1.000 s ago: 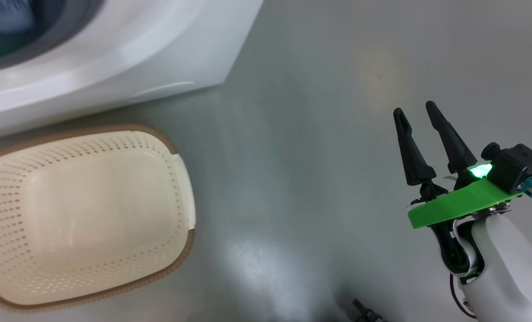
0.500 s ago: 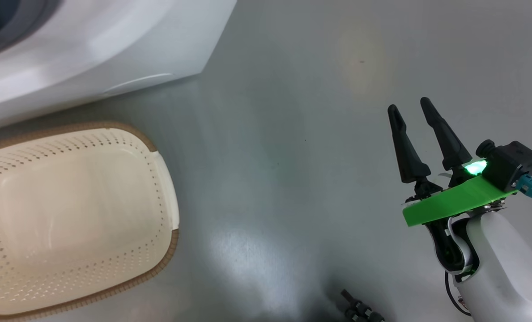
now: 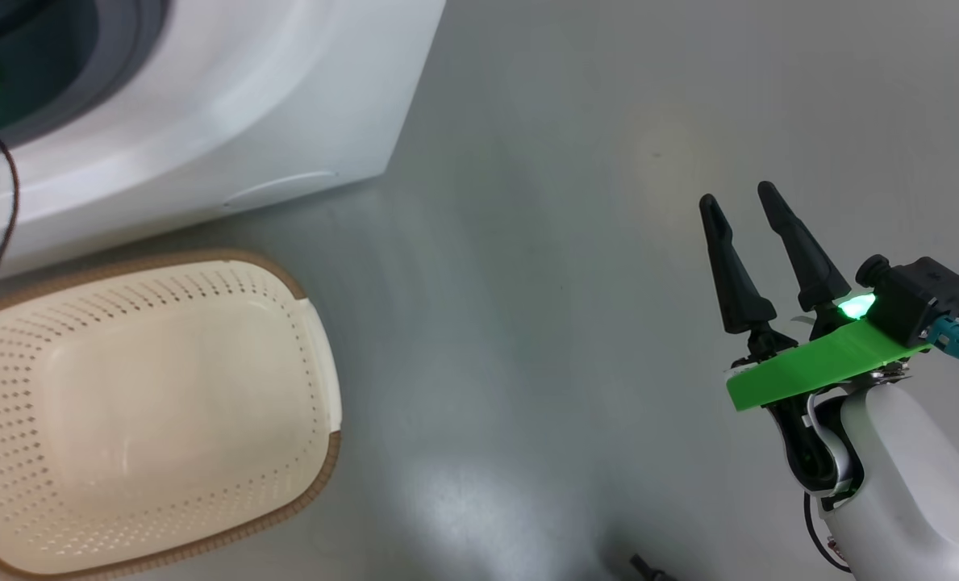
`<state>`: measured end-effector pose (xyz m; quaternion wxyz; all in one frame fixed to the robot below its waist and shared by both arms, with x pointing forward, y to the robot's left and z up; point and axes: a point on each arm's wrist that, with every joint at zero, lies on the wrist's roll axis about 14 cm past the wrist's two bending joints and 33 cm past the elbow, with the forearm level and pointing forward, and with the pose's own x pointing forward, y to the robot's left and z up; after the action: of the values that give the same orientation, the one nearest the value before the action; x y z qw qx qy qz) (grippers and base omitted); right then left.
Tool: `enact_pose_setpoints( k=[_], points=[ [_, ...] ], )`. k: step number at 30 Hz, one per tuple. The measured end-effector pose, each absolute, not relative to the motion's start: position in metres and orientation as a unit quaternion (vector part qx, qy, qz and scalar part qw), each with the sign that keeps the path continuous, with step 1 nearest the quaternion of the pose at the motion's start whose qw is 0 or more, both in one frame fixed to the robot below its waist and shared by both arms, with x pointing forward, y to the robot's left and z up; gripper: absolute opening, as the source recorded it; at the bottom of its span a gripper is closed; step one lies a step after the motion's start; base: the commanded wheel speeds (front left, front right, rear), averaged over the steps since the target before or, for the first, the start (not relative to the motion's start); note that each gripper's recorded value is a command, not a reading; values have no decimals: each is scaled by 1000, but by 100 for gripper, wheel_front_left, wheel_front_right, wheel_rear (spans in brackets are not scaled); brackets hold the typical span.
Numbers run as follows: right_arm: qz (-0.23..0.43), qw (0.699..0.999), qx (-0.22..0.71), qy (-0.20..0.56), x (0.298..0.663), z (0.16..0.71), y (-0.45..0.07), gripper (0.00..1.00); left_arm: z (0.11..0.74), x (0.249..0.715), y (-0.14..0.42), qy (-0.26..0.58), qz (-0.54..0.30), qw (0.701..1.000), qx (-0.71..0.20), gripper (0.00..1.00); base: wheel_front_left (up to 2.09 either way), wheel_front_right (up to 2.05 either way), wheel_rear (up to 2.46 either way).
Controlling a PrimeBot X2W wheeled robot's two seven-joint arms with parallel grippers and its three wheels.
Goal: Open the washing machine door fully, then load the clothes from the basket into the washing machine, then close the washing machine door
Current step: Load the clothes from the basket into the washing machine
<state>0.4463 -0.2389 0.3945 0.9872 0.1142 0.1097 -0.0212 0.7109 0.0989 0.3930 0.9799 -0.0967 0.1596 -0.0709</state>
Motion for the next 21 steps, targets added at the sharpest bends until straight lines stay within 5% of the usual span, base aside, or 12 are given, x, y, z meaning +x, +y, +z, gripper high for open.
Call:
enact_pose_setpoints(
  k=[21],
  points=[
    [16, 990, 131, 40, 441, 457, -218, 100, 429, 627, 114, 139, -92, 983, -73, 100, 0, 0, 0]
  ],
)
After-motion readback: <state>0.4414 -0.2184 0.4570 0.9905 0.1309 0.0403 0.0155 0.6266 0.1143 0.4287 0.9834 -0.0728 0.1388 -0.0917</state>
